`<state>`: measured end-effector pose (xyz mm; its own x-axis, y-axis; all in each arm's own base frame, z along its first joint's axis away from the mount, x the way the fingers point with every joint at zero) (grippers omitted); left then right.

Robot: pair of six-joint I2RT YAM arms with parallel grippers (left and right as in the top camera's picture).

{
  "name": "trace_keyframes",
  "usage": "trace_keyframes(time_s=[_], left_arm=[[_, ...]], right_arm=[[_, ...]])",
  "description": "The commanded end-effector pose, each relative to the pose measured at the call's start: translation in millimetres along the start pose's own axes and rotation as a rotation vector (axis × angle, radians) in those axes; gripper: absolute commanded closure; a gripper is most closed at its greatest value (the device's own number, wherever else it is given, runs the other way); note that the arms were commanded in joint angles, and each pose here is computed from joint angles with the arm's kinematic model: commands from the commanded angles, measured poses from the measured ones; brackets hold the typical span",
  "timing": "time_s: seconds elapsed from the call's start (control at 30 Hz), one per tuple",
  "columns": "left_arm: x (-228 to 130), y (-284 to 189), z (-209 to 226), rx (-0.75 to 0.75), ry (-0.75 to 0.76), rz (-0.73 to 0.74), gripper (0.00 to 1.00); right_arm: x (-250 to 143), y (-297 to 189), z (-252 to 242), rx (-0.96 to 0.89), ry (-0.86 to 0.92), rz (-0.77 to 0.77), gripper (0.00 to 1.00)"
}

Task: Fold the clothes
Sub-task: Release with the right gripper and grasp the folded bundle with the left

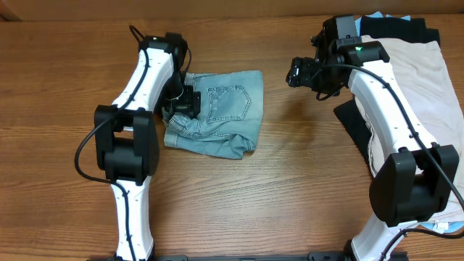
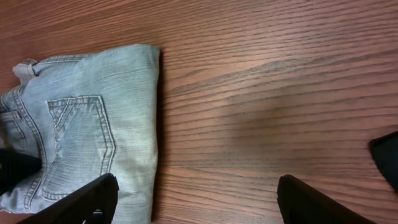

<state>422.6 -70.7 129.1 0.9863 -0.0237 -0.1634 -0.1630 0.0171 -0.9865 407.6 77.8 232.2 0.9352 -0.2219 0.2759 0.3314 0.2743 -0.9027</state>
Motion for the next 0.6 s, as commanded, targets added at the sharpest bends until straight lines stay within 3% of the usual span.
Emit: trace_keyframes(time_s=[0.0, 0.37, 0.57], left_arm=[[0.7, 15.0, -2.0, 0.025, 0.001, 0.044, 0.10], [-10.5, 66.0, -2.6, 0.003, 0.002, 0.088, 0.13], [-15.3, 85.0, -9.0, -0.086, -0.011, 0.095, 0.31]], right_arm=[[5.8, -11.5, 1.5, 0.002, -0.010, -0.044, 0.14], [6.3, -11.5, 1.7, 0.003, -0.011, -0.048, 0.14], [6.7, -11.5, 1.9, 0.004, -0.012, -0.051, 0.14]])
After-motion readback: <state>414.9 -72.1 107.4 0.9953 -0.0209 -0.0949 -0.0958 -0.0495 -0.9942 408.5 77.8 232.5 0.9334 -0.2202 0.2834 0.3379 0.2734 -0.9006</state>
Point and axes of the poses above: each gripper's point midway between its finger pads, its own y axis out along the fingers, its own z axis along the line the jaws close on, x = y × z, the point moved 10 cm from there along -y, back along the fingers, and after that the axes turned 4 degrees about y, right-handed, at the moved point
